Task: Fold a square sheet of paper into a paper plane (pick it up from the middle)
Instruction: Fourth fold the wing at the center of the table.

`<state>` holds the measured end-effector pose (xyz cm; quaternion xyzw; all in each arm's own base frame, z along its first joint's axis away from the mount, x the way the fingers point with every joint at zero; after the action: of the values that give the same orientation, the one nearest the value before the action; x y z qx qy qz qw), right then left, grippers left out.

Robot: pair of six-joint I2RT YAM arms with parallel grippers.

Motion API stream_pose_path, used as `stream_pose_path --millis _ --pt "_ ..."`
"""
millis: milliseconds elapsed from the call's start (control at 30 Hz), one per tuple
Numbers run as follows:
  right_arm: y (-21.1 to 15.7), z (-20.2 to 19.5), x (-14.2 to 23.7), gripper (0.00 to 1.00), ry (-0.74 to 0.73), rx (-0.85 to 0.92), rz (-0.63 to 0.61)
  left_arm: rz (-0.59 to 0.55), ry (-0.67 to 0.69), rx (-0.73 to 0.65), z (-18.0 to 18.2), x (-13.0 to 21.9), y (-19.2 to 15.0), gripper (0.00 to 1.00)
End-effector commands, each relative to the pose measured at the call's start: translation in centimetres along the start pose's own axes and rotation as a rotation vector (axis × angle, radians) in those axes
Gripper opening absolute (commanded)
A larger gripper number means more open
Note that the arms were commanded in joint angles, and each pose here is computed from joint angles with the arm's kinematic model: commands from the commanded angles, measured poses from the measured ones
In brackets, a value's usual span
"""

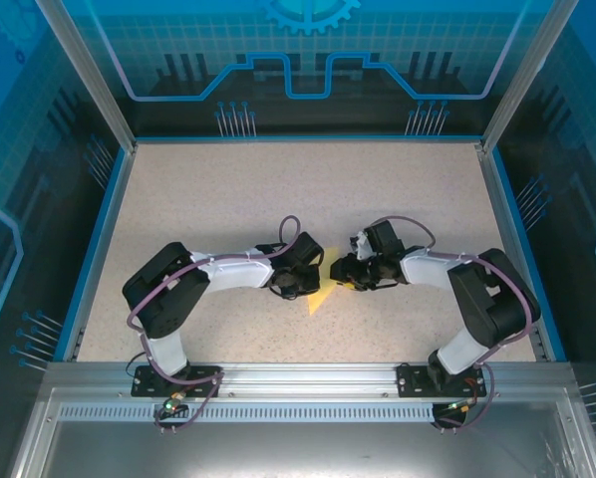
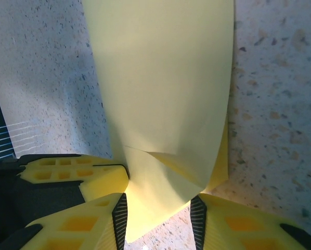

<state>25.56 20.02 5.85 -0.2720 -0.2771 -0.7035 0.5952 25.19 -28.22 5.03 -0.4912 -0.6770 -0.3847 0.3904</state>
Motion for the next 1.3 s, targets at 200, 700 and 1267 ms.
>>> stream_pose_path --millis 200,700,1267 --pt "0.4 0.6 -0.7 0.39 -0.002 -0.011 0.013 0.005 0.107 0.03 2.7 -0.8 -0.5 0.0" --pt "0.3 1.6 -2.9 0.14 0.122 -0.016 0.145 -0.004 0.022 -0.006 1.4 1.3 1.2 0.03" --pt "1.3 2.0 3.8 0.01 -0.162 -0.069 -0.18 -0.204 -0.173 -0.093 0.2 9.3 4.8 0.64"
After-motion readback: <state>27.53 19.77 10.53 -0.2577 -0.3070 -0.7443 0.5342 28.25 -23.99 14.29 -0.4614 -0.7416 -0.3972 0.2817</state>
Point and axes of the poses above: each hand's point on the last joint's axis, 136 mm out from that joint toward the fingers, its own x axis back along the fingers, its own z axis along the line the jaws close on, y = z × x, the point moved 4 cm from there along x, back along the fingers, and after that the axes turned 1 degree about x, right-handed, at the moved point
